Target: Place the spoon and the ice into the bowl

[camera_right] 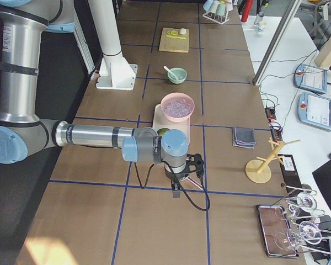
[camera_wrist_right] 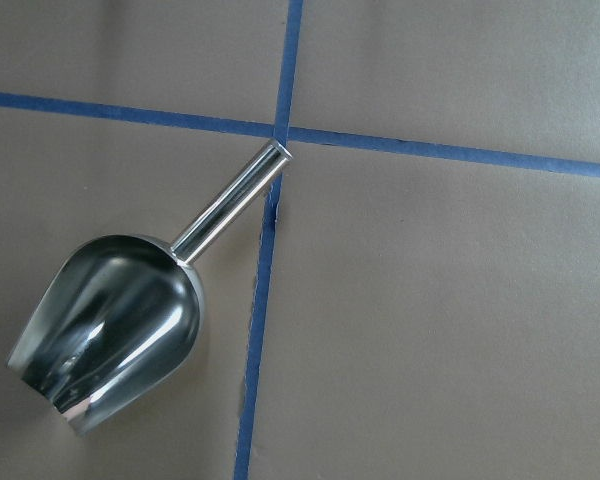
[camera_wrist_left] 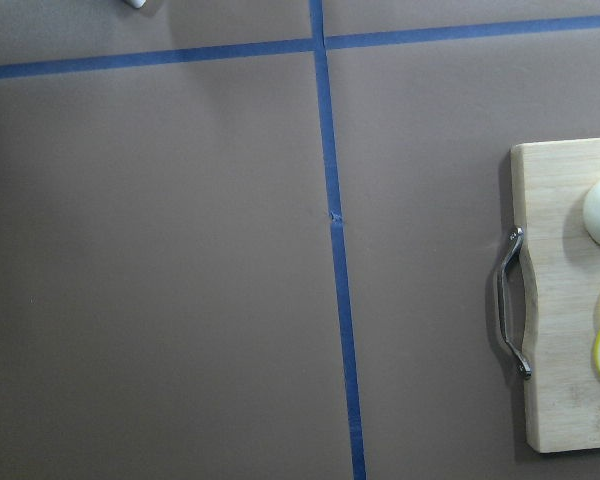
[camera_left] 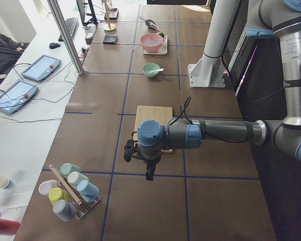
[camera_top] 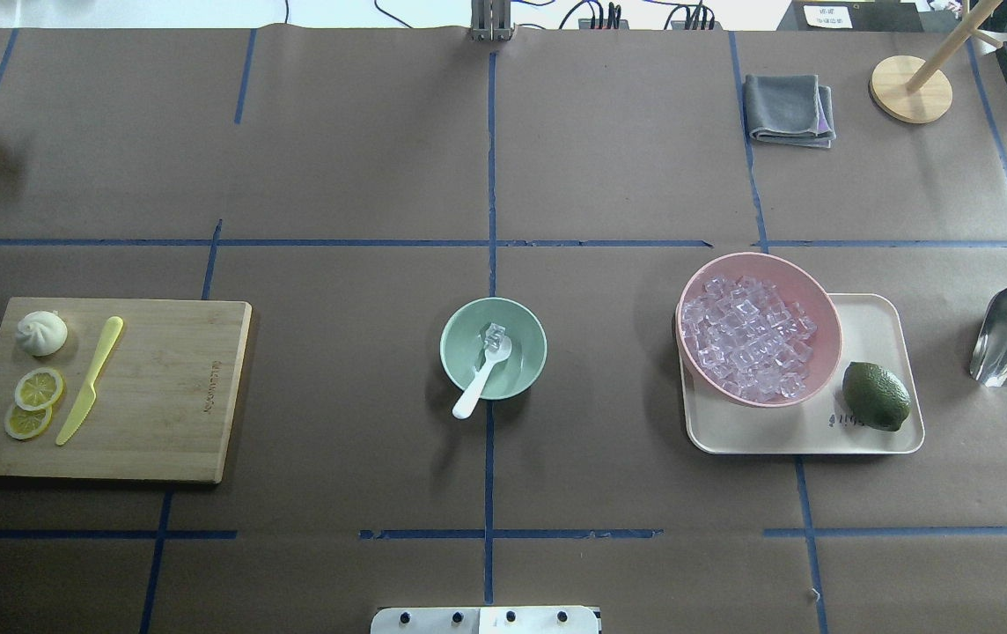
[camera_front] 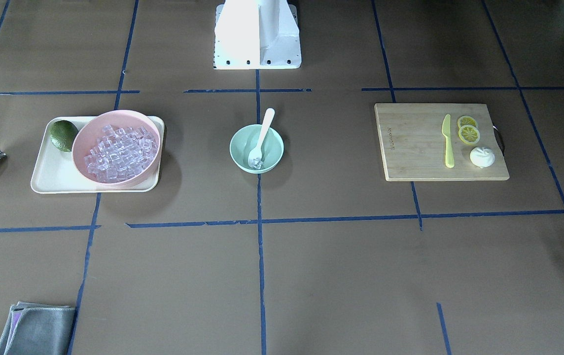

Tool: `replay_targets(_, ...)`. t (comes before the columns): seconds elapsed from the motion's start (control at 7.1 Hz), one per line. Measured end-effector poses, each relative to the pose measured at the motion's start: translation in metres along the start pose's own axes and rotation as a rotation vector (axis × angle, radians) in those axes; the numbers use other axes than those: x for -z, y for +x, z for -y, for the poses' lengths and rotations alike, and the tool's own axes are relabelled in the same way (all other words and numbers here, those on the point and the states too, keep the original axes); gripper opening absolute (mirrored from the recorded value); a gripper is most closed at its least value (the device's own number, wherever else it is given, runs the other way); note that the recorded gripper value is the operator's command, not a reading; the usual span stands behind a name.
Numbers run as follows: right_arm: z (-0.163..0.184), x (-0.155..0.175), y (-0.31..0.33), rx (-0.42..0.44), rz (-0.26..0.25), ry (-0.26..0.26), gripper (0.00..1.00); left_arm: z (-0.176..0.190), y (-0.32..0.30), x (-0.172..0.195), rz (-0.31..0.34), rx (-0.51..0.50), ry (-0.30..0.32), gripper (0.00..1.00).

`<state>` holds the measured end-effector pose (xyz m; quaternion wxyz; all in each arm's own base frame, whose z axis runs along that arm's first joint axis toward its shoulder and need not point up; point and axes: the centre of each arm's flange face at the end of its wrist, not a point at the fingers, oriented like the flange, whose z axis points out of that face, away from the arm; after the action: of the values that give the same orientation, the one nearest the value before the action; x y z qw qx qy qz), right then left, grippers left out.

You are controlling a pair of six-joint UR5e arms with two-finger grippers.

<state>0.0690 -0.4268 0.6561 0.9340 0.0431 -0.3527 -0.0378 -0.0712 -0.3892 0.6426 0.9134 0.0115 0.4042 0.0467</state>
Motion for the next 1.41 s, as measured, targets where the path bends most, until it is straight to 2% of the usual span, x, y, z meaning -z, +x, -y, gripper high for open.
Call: replay_targets(1.41,0.0004,-0.0002,-0.0011,-0.003,0.005,0.000,1.00,-0.0014,-0.0029,-0.0029,0.000,0.006,-0.006,1.00)
